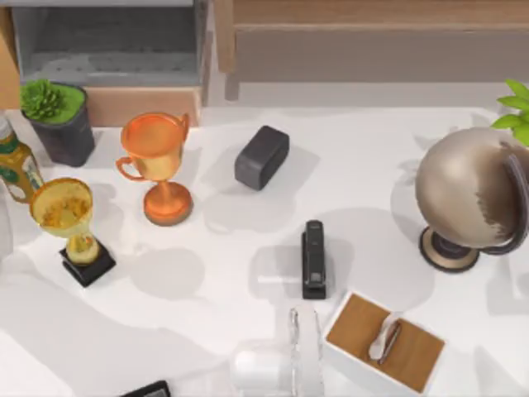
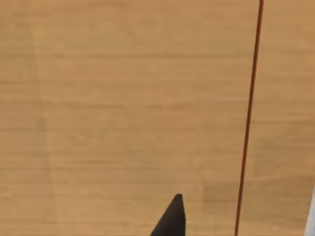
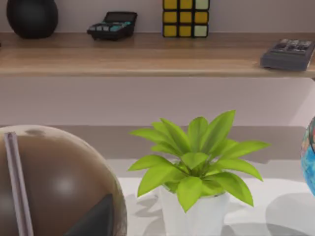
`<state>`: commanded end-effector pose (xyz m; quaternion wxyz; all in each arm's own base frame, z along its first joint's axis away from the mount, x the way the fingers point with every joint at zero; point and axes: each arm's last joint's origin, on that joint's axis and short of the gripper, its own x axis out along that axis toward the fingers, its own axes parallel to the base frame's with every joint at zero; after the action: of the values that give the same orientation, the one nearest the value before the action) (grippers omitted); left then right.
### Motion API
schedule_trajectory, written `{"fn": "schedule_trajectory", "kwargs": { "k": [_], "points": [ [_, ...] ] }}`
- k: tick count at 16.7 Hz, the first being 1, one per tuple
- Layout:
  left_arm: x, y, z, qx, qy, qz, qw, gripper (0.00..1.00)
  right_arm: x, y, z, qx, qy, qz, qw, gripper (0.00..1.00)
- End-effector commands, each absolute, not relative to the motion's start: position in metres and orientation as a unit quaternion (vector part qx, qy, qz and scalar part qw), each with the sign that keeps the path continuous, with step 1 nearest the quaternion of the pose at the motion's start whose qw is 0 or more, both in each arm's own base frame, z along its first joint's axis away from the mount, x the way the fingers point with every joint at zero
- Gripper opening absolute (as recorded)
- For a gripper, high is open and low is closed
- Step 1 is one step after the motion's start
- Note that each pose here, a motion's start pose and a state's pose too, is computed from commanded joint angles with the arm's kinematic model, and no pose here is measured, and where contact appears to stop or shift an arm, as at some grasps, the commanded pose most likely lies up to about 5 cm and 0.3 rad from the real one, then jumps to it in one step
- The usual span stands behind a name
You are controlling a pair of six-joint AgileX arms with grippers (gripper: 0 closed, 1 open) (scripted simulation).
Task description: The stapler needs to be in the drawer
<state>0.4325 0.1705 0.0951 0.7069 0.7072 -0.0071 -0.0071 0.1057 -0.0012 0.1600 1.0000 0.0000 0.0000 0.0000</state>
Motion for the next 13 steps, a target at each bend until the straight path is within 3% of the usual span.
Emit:
{"fn": "schedule_trajectory", "kwargs": {
  "k": [5,13],
  "points": [
    [0.4325,0.1705,0.0951,0.707,-0.007,-0.007,0.707,0.02,0.1057,-0.0012,0.16,0.0,0.0,0.0,1.0,1.0],
    [0.4325,0.1705,0.0951,0.707,-0.007,-0.007,0.707,0.0,0.1057,-0.0012,0.16,0.0,0.0,0.0,1.0,1.0]
  ]
}}
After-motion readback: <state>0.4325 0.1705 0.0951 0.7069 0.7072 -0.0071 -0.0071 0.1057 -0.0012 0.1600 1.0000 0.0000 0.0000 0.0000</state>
